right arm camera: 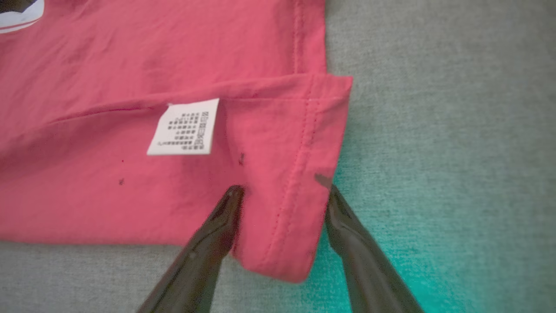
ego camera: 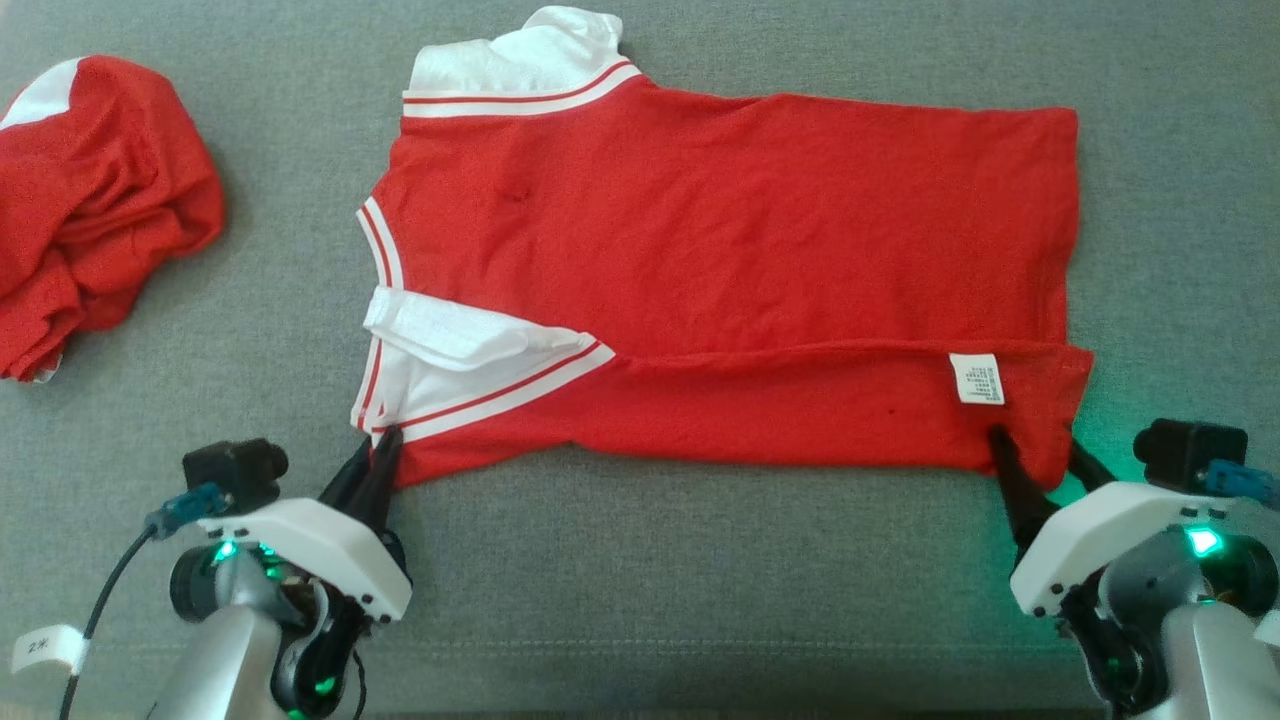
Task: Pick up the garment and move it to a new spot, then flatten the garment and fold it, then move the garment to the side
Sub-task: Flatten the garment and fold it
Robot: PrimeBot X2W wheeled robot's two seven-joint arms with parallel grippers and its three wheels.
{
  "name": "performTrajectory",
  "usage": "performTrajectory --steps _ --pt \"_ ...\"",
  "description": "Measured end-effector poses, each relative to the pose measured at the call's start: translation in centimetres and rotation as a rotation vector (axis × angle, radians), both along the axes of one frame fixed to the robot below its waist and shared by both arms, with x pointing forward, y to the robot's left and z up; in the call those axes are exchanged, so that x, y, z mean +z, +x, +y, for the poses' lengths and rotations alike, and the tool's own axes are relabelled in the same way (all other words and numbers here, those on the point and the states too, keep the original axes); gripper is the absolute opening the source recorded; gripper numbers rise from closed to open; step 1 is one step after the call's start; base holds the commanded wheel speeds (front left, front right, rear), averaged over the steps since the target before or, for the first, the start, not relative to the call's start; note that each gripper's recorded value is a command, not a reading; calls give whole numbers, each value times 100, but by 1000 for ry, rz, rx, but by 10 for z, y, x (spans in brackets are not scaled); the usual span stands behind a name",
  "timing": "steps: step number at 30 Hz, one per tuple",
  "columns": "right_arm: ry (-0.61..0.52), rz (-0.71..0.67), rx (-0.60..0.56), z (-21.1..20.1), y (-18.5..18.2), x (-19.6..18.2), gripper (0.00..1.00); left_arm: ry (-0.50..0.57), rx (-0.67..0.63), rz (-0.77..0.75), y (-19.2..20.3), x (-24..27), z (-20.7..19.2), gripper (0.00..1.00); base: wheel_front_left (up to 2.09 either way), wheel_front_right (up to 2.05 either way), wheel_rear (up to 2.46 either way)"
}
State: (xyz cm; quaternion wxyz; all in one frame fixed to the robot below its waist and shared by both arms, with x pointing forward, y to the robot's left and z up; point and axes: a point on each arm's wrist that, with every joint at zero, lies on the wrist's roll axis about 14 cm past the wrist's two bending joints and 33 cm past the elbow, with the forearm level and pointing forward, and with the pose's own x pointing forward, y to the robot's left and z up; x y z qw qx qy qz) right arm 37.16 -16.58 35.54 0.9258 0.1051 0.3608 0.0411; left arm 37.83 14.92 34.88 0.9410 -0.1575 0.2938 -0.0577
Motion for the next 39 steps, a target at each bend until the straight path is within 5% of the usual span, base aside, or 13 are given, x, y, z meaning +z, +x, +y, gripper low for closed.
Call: performTrajectory --steps 13,27,28,29,30,31,32,39 --pt "27 -24 -7 2 0 14 0 -4 -16 -62 -5 16 -6 0 0 0 0" --pt "24 33 -66 -21 -46 18 0 4 1 -82 -55 48 -5 0 0 0 0" --pt "24 33 -69 -22 -47 18 24 4 -9 -64 -60 45 -7 0 0 0 0" --pt "23 31 -73 -23 -47 19 81 6 -21 -47 -63 42 -9 0 0 0 0" --pt "22 28 -74 -24 -47 20 100 6 -31 -34 -65 41 -11 0 0 0 0" --pt "22 14 -76 -24 -46 22 100 8 -34 -28 -66 41 -12 31 0 0 0" --pt "21 -5 -79 -24 -44 25 100 9 -35 -33 -66 42 -12 100 0 0 0" --pt "-4 -228 -86 -26 -23 71 100 72 29 -153 -55 63 5 100 0 0 0"
